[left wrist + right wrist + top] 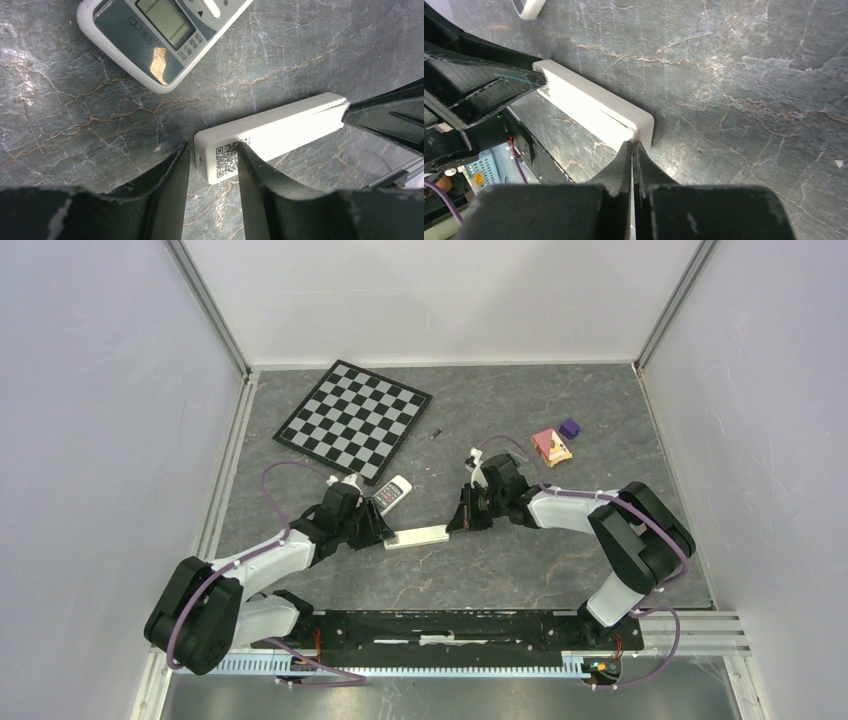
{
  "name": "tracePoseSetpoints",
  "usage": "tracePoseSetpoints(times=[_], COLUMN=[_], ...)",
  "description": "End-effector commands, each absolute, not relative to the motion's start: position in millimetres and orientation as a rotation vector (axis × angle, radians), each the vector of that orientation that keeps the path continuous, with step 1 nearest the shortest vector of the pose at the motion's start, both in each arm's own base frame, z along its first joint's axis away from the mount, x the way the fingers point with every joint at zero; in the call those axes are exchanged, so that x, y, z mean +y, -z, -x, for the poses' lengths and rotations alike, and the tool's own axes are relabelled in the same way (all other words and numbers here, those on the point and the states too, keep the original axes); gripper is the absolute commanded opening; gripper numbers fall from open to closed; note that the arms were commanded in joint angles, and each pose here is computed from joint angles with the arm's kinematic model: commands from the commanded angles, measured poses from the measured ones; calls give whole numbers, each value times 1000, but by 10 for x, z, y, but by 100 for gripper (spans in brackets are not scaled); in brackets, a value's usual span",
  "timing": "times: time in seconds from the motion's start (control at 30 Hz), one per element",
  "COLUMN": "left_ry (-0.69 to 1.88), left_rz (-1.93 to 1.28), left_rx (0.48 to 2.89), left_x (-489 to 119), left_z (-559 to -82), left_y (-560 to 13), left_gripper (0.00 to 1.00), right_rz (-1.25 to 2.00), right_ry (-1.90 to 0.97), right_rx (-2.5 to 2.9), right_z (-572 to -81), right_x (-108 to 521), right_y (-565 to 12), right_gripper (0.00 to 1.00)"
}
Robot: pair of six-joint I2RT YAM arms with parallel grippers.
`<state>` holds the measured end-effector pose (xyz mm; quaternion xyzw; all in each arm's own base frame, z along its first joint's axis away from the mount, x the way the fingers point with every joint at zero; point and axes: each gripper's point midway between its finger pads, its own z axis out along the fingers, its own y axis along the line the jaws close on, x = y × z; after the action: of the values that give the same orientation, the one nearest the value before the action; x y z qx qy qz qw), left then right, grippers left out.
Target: Load the batteries into the remote control
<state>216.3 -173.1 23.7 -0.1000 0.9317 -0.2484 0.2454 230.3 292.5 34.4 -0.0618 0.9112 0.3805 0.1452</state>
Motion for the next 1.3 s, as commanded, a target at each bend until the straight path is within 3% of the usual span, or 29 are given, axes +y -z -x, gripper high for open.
tracePoseSetpoints(times=[0.0,0.33,0.63,0.77,0.87,1.07,1.27], left_ry=[621,620,622,622,621,621,620], left_rz=[229,230,233,236,233,233,234], left_rx=[2557,2559,2558,2558,2559,2555,2559], left_x=[-1671,-1673,-1674,-1671,-1671,-1670,-1665], left_z=[-2166,-2173,-2169,-2169,-2169,-2170,-2162], left_y=[-202,-195,-196,-196,-194,-199,-193], left_gripper=[47,47,47,47,47,47,47], right_rz=[235,267,287,294,304,288,282], right_ry=[-1030,-902,-928,-946,-915,-876,-908], right_rx=[2658,2685,2685,2659,2647,2639,2631], right_z=[-2297,-2318,-2215,-2221,-2233,-2234,-2223], right_x=[2901,2781,2853,2884,2840,2715,2744], right_y=[-247,-111,-92,-83,-47,47,24], right_gripper=[0,4,29,32,31,12,11])
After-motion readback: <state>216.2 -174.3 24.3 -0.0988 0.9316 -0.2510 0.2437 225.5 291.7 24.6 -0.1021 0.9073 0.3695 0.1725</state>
